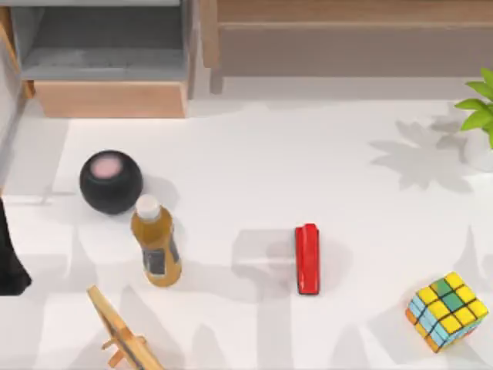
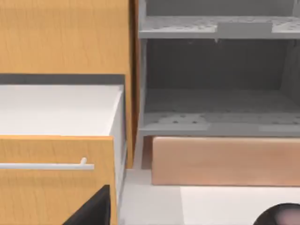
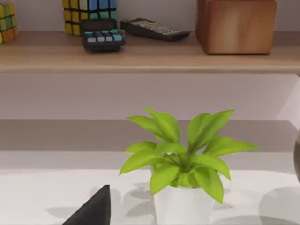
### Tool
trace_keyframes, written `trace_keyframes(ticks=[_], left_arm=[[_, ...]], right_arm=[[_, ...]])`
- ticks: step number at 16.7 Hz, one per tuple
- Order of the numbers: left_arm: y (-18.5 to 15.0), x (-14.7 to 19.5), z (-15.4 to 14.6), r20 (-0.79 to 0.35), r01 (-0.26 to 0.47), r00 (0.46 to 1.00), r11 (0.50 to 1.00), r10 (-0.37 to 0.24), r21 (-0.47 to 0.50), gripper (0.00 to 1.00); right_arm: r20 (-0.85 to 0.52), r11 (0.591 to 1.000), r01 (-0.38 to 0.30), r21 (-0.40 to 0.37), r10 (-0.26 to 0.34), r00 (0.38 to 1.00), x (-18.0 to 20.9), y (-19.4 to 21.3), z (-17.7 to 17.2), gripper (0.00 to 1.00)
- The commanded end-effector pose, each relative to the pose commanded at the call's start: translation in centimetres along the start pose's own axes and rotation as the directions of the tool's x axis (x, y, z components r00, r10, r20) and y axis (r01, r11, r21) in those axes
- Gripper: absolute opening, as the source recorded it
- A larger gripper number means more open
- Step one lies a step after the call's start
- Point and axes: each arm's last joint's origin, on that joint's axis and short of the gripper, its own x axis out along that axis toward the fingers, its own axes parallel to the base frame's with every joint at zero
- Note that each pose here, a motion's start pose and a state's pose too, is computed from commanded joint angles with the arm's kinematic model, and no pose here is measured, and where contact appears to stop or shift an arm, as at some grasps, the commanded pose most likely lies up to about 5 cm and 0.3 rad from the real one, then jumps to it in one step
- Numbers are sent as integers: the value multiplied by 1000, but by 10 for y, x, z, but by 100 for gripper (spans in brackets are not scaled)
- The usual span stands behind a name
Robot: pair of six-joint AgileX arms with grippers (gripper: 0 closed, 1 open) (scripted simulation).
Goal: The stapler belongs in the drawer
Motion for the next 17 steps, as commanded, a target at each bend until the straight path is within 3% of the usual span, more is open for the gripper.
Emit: trace_keyframes(ticks=[6,11,14,17], left_arm=[[-4,1,21,-41,35,998,998,-37,-42,100],[-17,22,77,-232,95,964,983,-129,-154,100],[-35,57,105,-432,96,884,973,-179,-209,100],[-65,105,115,-655,66,730,974,-196,-218,100]], right_arm=[[0,1000,0,0,0,1000,0,0,0,100],[0,1000,0,0,0,1000,0,0,0,100],[0,1000,0,0,0,1000,0,0,0,100],[0,1000,0,0,0,1000,0,0,0,100]])
